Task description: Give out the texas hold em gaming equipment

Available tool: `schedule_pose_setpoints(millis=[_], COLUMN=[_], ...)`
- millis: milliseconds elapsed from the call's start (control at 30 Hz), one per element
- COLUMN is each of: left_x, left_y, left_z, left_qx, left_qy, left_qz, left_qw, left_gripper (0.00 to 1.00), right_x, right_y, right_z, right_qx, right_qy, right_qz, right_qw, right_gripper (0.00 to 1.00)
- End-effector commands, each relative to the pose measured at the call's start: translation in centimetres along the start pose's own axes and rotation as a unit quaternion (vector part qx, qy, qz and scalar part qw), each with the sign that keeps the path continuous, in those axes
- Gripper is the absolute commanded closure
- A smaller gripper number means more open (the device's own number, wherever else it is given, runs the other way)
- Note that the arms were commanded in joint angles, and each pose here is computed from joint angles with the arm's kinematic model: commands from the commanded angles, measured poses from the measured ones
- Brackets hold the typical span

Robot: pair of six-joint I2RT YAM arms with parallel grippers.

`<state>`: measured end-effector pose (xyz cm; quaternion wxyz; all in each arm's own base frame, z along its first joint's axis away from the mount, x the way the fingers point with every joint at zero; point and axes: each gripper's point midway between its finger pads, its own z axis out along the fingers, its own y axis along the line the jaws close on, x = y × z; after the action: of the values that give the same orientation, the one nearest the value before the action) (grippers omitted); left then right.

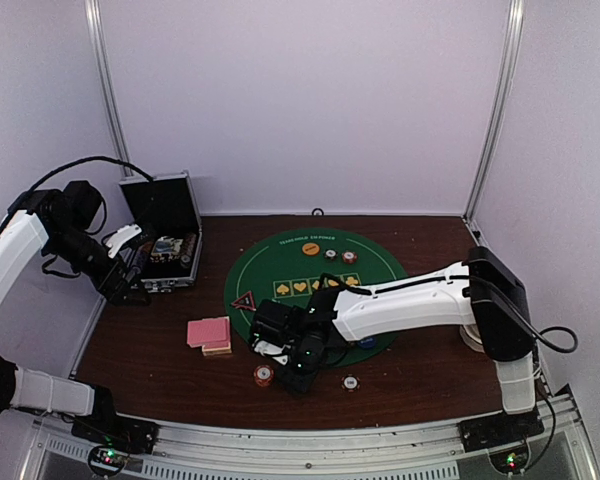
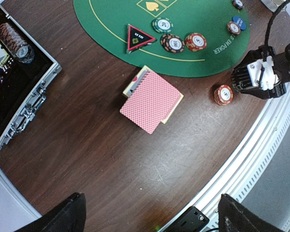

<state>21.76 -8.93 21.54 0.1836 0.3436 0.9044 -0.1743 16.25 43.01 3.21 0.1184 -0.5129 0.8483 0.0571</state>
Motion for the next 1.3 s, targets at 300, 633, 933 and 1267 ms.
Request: schedule_pose_setpoints(millis=[300,633,933,1267], left_x=[-0.2,0.0,-0.1,-0.2], left_y=[-0.6,-0.5,-0.5,-0.5], left_z=[-0.4,-0.4,-0.4,-0.5], left_qx=[0.007,0.005,0.006,0.005], left_qy=[-0.006,-0.003,-0.003,-0.005], left_qz=[0.007,0.007,0.008,0.008], left_qw=[1.000,1.000,1.000,1.000], left_gripper=[0.02,0.02,0.02,0.02], right_x=[-0.5,-2.8,-5.8,-8.0], right_y=[-0.4,-2.2,-13.6,-26.0], right_z=[-1.6,-6.1,-9.1,-5.2], right_qx=[0.008,0.023,0.100,0.169], right_qy=[-0.011,-0.048,-0.092,-0.096], right_qz=[-0.003,0.004,0.101,0.200], right_qw=[1.000,0.999,0.985,0.960], right_gripper=[0.61,0.66,0.69,0.70])
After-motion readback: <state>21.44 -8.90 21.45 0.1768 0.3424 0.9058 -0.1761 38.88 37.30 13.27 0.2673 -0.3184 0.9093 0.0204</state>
